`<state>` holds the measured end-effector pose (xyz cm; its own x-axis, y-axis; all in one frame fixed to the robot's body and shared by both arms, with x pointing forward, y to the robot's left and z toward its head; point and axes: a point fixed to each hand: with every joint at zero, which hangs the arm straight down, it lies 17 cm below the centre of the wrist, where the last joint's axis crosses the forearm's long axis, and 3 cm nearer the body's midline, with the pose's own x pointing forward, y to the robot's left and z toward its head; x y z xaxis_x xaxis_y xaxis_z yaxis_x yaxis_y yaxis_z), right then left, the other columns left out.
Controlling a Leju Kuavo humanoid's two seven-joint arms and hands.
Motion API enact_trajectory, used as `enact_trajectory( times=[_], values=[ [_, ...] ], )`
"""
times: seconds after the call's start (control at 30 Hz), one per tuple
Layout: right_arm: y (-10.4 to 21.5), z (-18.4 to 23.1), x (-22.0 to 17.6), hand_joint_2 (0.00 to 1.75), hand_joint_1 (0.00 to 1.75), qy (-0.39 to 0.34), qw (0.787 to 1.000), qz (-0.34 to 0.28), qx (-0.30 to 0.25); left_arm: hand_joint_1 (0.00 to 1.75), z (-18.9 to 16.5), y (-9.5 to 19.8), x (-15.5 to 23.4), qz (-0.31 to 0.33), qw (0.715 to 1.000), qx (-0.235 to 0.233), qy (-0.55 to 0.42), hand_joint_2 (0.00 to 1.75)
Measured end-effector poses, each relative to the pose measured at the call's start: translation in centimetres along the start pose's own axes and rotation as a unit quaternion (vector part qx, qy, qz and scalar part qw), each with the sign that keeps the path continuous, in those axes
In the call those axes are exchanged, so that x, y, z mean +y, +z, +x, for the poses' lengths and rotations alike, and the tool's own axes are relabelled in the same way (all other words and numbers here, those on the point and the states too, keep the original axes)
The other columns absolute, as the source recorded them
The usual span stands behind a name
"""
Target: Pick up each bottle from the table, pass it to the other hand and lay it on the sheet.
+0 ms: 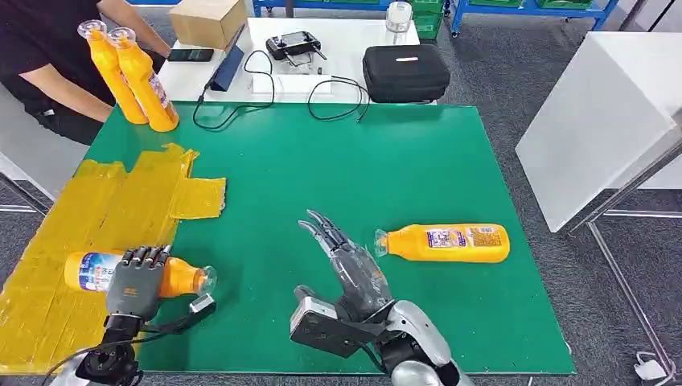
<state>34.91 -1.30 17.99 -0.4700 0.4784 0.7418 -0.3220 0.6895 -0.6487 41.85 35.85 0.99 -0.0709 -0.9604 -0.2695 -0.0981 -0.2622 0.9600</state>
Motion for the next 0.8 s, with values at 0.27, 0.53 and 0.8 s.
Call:
enact_trajectory(
  times=[0.27,0.53,0.8],
  values=[
    [0.2,-0.2,0.2,0.00,0.00,-0.002,1.000,0.004,0.002,0.00,-1.0,-0.7,-0.9,-0.006,1.000,0.005,-0.008,0.00],
    [0.3,-0.4,0.2,0.00,0.00,-0.003,1.000,0.005,0.003,0.00,-0.8,-0.3,-1.0,0.001,1.000,-0.009,-0.008,0.00],
    [0.4,-0.4,0.1,0.00,0.00,-0.003,1.000,0.005,0.004,0.00,-0.7,0.2,-1.4,-0.003,1.000,-0.010,-0.005,0.00]
  ],
)
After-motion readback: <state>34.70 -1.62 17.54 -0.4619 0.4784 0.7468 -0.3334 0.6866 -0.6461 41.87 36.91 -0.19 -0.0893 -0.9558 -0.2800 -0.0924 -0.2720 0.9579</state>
